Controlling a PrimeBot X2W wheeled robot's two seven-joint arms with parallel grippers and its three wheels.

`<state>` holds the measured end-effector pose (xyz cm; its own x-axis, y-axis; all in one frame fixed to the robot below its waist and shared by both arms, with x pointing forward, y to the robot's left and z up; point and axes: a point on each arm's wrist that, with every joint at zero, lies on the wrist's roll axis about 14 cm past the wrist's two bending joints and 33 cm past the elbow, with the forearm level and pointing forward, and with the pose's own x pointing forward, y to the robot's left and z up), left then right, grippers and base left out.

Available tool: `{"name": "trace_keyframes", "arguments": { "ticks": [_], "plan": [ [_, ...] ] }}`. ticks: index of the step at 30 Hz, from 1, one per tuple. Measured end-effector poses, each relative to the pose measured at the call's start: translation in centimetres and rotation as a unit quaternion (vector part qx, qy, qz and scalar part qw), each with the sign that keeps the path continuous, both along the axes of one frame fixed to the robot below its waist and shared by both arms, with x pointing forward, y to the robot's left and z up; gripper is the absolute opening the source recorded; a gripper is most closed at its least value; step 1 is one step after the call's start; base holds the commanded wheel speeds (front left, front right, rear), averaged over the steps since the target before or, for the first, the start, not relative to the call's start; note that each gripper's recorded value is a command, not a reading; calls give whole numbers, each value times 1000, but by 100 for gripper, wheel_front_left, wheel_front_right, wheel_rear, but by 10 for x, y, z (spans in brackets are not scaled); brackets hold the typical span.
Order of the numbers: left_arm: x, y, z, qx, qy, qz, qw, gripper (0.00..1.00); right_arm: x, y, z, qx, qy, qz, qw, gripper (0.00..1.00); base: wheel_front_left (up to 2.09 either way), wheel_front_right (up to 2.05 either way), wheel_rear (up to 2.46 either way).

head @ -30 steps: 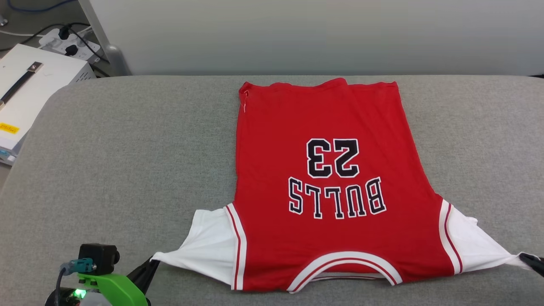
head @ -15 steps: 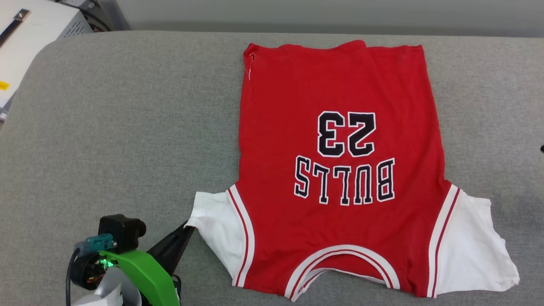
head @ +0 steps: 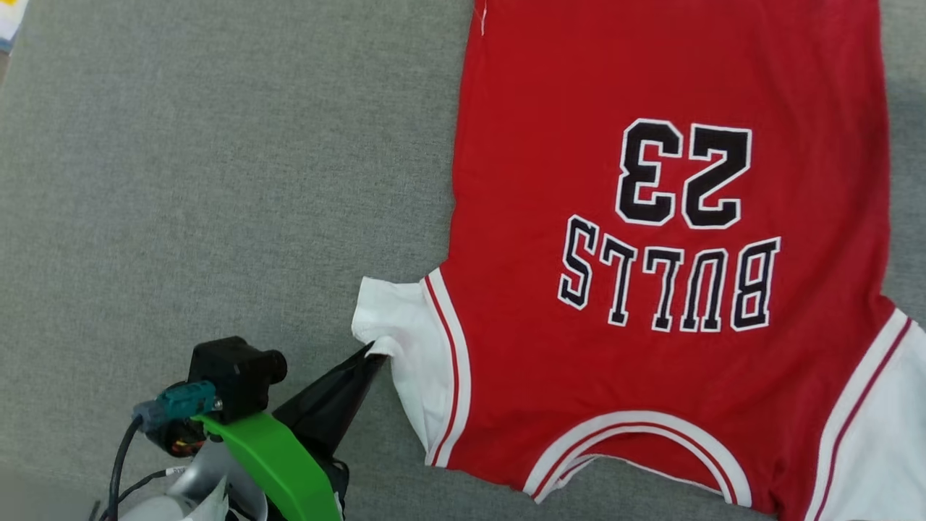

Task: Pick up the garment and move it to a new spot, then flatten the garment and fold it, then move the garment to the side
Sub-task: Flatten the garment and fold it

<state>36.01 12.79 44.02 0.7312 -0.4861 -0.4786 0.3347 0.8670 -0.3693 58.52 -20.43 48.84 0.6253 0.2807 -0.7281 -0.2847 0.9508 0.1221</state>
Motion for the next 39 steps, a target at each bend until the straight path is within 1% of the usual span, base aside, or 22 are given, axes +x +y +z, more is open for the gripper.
{"name": "trace_keyframes", "arguments": {
  "ticks": [5,9,12,18,24,25,26,31,39],
  "plan": [
    [-5,-3,-13,2,30,-3,1000,0,36,11,-30,-18,45,-9,999,100,0,0,0],
    [-5,1,-19,9,41,5,999,0,61,20,-51,-26,61,-15,998,100,0,0,0],
    [-7,1,-25,7,53,14,998,0,72,29,-71,-26,77,-14,997,100,0,0,0],
    [-11,9,-38,14,75,39,996,0,80,50,-119,-30,116,0,993,100,0,0,0],
    [-11,16,-46,19,84,56,995,0,85,55,-143,-38,129,9,991,100,0,0,0],
    [-11,17,-47,20,85,59,994,0,84,56,-147,-42,133,13,990,33,0,0,0],
    [-11,19,-48,22,86,62,994,0,84,57,-148,-45,133,17,990,0,0,0,0],
    [-10,22,-49,25,84,63,994,0,82,51,-150,-52,131,18,990,0,0,0,0],
    [-8,21,-42,22,70,61,995,0,72,45,-142,-57,130,19,990,0,0,0,0]
  ]
}}
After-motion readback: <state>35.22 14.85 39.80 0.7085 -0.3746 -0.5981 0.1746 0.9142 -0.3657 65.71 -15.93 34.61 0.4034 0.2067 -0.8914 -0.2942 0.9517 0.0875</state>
